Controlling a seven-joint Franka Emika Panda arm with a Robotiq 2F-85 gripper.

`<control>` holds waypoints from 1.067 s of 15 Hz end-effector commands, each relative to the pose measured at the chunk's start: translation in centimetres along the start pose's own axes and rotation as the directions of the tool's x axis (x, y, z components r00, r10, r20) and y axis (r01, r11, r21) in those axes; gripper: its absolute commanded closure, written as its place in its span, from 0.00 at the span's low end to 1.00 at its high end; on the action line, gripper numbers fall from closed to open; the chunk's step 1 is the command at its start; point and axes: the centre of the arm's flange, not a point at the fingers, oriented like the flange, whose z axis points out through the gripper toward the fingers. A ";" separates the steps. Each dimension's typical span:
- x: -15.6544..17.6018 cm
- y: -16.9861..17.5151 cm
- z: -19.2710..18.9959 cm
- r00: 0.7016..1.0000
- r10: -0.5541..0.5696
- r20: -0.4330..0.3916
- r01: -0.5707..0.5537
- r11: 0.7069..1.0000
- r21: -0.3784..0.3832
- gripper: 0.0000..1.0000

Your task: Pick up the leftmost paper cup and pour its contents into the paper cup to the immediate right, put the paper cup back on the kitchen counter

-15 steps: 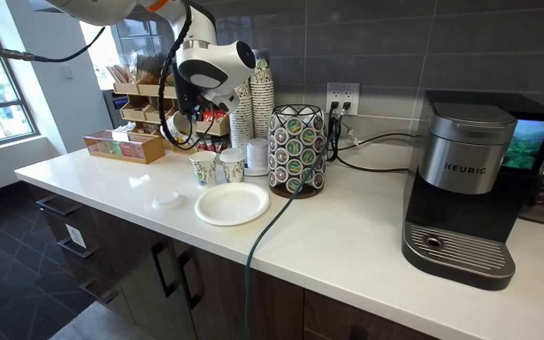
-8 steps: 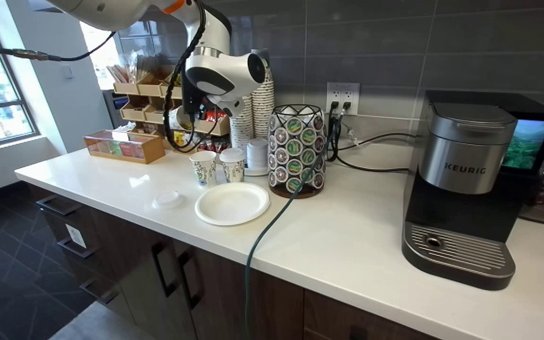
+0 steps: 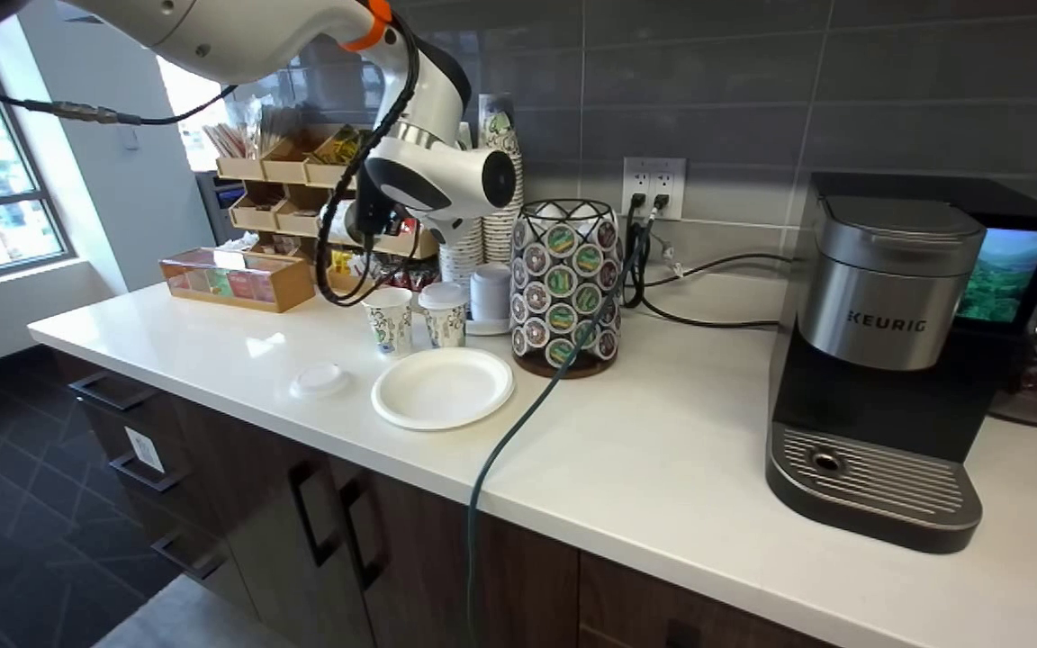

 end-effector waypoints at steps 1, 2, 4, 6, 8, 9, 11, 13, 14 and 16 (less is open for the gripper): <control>0.2 2.2 -0.1 0.999 0.019 0.035 -0.022 0.996 0.091 0.99; 0.3 2.6 -0.1 0.999 0.025 0.038 -0.028 0.994 0.107 0.99; 0.6 3.5 -0.1 0.998 0.039 0.044 -0.045 0.989 0.139 0.99; 0.8 4.3 -0.3 0.998 0.048 0.040 -0.054 0.985 0.165 0.99; 1.1 5.0 -0.6 0.998 0.054 0.036 -0.059 0.981 0.182 0.99; 1.2 5.2 -0.8 0.998 0.056 0.039 -0.062 0.979 0.194 0.99; 1.4 5.5 -1.0 0.998 0.058 0.035 -0.064 0.974 0.215 0.99; 1.5 5.8 -1.2 0.997 0.060 0.046 -0.069 0.969 0.237 0.99; 1.4 5.9 -1.3 0.997 0.061 0.048 -0.071 0.969 0.239 0.99; 1.4 6.1 -1.3 0.996 0.069 0.060 -0.082 0.966 0.244 0.99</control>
